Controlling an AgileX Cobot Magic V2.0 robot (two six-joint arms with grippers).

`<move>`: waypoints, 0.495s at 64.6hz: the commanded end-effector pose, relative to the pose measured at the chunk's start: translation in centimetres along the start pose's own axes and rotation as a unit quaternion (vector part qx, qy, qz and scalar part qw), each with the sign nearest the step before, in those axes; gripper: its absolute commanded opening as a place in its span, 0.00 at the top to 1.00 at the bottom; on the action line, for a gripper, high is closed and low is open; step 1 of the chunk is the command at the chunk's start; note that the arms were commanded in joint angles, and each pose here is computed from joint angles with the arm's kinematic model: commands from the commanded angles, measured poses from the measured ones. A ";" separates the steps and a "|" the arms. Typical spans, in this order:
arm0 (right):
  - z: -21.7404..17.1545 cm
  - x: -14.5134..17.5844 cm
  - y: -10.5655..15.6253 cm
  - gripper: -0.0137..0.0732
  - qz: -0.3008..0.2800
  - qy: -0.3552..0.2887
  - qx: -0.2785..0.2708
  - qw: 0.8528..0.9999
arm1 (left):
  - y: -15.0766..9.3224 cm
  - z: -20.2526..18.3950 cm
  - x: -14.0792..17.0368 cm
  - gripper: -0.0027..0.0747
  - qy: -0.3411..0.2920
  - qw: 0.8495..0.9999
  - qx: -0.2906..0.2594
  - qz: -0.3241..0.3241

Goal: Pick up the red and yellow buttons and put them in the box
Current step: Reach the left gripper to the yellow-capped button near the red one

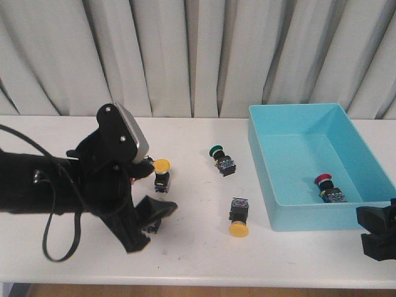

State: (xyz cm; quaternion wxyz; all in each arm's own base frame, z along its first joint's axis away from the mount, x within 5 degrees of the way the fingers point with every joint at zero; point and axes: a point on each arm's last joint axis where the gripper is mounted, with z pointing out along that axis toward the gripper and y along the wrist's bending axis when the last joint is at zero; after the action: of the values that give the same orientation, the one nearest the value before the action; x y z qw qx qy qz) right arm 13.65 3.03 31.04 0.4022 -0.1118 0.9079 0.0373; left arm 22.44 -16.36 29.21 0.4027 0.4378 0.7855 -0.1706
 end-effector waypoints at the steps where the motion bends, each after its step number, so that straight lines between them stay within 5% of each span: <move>1: -0.7 -1.3 0.0 0.41 -0.003 -0.046 0.002 0.999 | 2.3 -0.3 -1.2 0.29 -0.018 0.997 -0.056 -0.044; 32: -0.7 -1.3 0.1 0.41 0.008 -0.051 -0.008 0.999 | 10.1 8.4 -2.4 0.29 0.101 0.973 -0.168 -0.125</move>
State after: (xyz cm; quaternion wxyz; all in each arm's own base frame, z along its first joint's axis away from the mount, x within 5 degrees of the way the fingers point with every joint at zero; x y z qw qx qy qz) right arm 13.65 3.16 31.07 0.4033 -0.1077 0.9075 0.0468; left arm 33.74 -16.70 24.86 0.3248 0.3095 0.8926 -0.0442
